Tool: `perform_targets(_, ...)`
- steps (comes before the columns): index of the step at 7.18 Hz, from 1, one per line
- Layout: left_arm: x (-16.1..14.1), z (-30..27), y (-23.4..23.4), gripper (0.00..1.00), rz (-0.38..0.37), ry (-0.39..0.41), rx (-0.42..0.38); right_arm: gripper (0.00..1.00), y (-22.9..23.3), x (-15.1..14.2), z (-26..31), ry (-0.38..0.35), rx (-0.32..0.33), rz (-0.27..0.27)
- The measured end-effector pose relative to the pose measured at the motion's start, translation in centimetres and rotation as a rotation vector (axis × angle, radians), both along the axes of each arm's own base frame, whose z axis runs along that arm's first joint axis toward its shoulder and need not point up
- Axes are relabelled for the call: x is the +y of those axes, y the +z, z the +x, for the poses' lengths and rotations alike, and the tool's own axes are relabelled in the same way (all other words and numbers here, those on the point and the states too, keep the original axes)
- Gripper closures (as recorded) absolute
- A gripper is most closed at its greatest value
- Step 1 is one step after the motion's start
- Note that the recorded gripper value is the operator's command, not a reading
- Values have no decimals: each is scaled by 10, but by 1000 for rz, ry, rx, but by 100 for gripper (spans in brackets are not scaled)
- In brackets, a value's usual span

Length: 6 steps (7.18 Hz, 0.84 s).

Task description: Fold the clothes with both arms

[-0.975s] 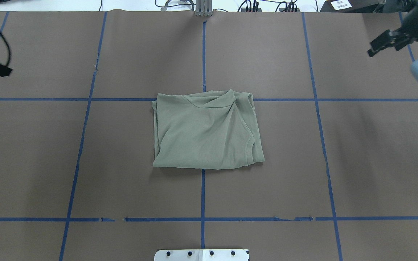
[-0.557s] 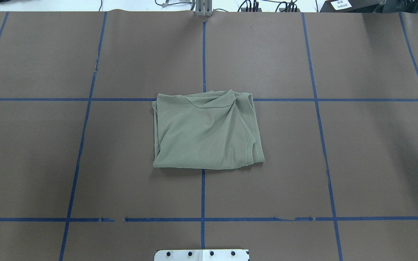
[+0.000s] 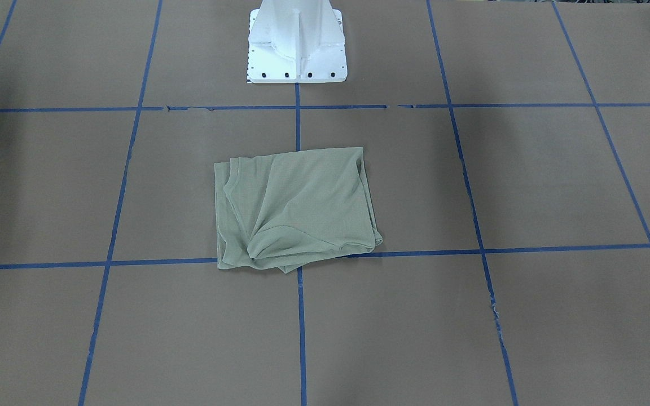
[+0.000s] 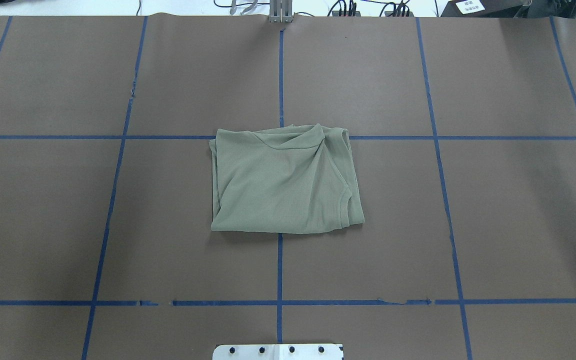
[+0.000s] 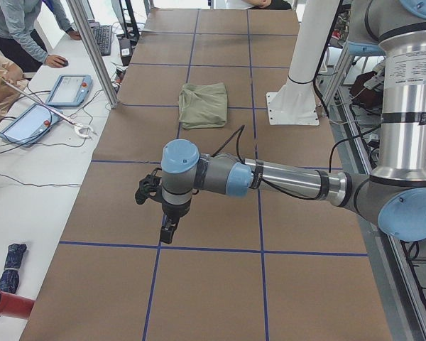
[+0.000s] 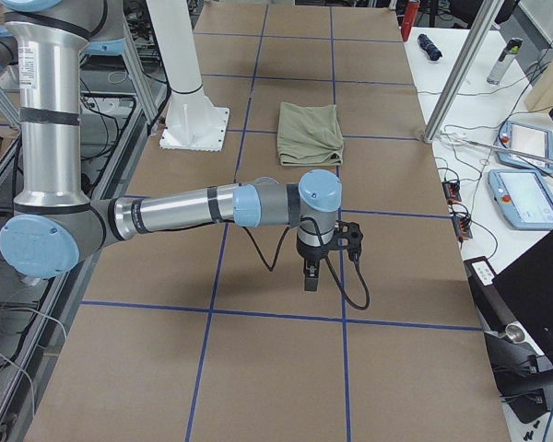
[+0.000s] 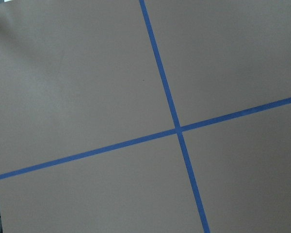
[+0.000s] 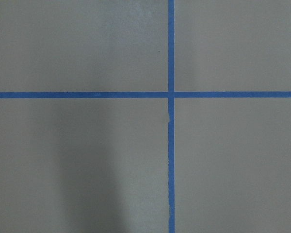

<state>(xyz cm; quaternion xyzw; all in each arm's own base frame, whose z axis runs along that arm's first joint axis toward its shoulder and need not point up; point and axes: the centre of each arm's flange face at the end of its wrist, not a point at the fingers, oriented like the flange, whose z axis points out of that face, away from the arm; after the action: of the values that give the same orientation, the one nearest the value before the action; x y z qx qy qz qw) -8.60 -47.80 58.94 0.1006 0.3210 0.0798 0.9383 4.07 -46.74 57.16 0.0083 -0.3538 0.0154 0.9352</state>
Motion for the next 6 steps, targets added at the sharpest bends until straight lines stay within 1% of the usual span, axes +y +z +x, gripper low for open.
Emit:
perform_targets(2, 9, 1, 7, 0, -35, 21, 35, 0, 1, 5, 0, -4, 0, -9)
perform_targets(6, 22, 2, 29, 0, -87, 19, 43, 0, 5, 8, -1, -13, 4, -14)
